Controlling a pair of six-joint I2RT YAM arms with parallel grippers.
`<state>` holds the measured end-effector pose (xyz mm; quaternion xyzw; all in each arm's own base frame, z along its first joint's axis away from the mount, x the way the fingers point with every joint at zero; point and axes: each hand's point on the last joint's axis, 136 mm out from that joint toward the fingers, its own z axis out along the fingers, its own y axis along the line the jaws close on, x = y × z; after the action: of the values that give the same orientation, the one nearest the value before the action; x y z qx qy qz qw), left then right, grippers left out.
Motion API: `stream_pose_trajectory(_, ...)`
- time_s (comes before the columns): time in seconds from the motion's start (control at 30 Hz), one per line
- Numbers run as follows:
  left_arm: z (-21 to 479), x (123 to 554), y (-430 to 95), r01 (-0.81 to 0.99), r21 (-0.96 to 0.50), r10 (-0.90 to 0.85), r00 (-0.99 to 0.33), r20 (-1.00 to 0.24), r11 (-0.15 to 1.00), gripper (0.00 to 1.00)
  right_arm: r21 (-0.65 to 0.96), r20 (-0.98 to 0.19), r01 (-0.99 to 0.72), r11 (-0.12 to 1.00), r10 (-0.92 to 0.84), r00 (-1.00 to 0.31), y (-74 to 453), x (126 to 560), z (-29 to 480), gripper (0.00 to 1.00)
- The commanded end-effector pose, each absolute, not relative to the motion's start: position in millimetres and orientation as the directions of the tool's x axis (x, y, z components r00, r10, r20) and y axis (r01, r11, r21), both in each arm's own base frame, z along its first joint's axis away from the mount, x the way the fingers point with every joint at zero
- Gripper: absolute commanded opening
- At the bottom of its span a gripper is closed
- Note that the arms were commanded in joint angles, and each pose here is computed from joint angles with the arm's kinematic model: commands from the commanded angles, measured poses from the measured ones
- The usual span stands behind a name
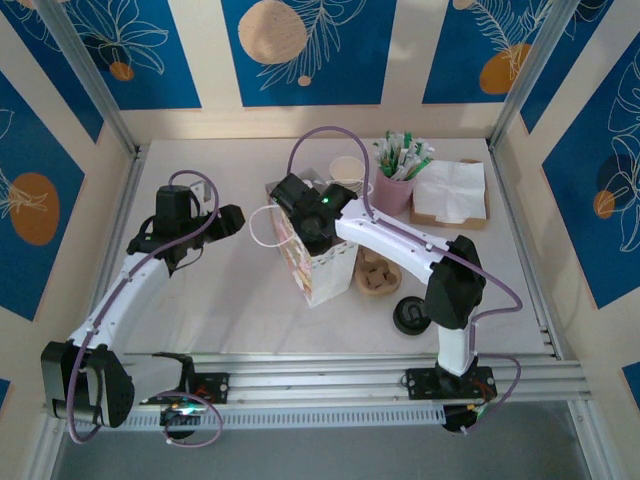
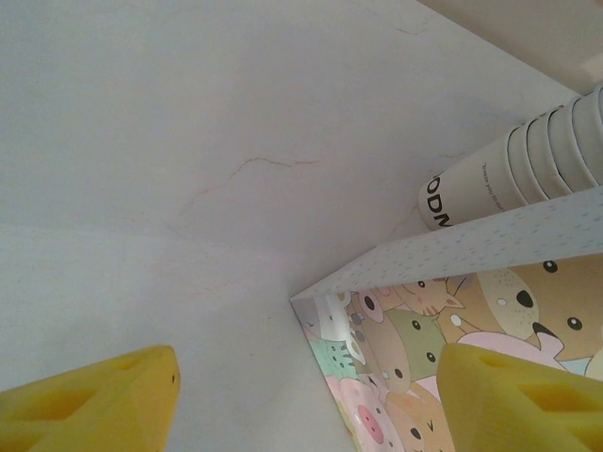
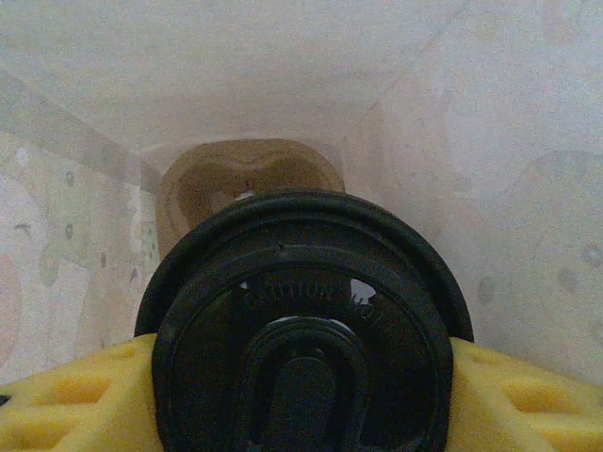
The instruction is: Pack the takeout coffee
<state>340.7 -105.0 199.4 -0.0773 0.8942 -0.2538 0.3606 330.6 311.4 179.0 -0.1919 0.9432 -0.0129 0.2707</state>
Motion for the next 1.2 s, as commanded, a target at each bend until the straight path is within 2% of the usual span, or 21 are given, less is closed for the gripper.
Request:
stream_pose_trajectory(0.0, 195.3, 337.2, -111.1, 0.067, -0.506, -0.293, -0.747, -0.596, 0.86, 0.73, -0.143, -0.581, -0.308, 0.941, -0.332, -0.743, 306.7, 341.5, 205.4, 0.56)
stream_pose_trajectory(0.23, 195.0, 337.1, -111.7, 0.067, -0.506, -0.292, -0.748, -0.596, 0.86, 0.73, -0.174, -0.571, -0.29, 0.941, -0.336, -0.749, 303.3, 345.7, 194.3, 0.56)
stream_pose_trajectory(0.63, 194.3, 337.5, -112.0, 0.067, -0.505, -0.291, -0.749, -0.595, 0.86, 0.73, -0.158, -0.404, -0.305, 0.939, -0.343, -0.848, 305.3, 330.0, 137.0, 0.56)
stream_pose_trajectory(1.17, 194.1, 336.9, -112.1, 0.067, -0.502, -0.288, -0.751, -0.595, 0.862, 0.73, -0.134, -0.419, -0.3, 0.944, -0.329, -0.846, 305.2, 332.2, 149.8, 0.56)
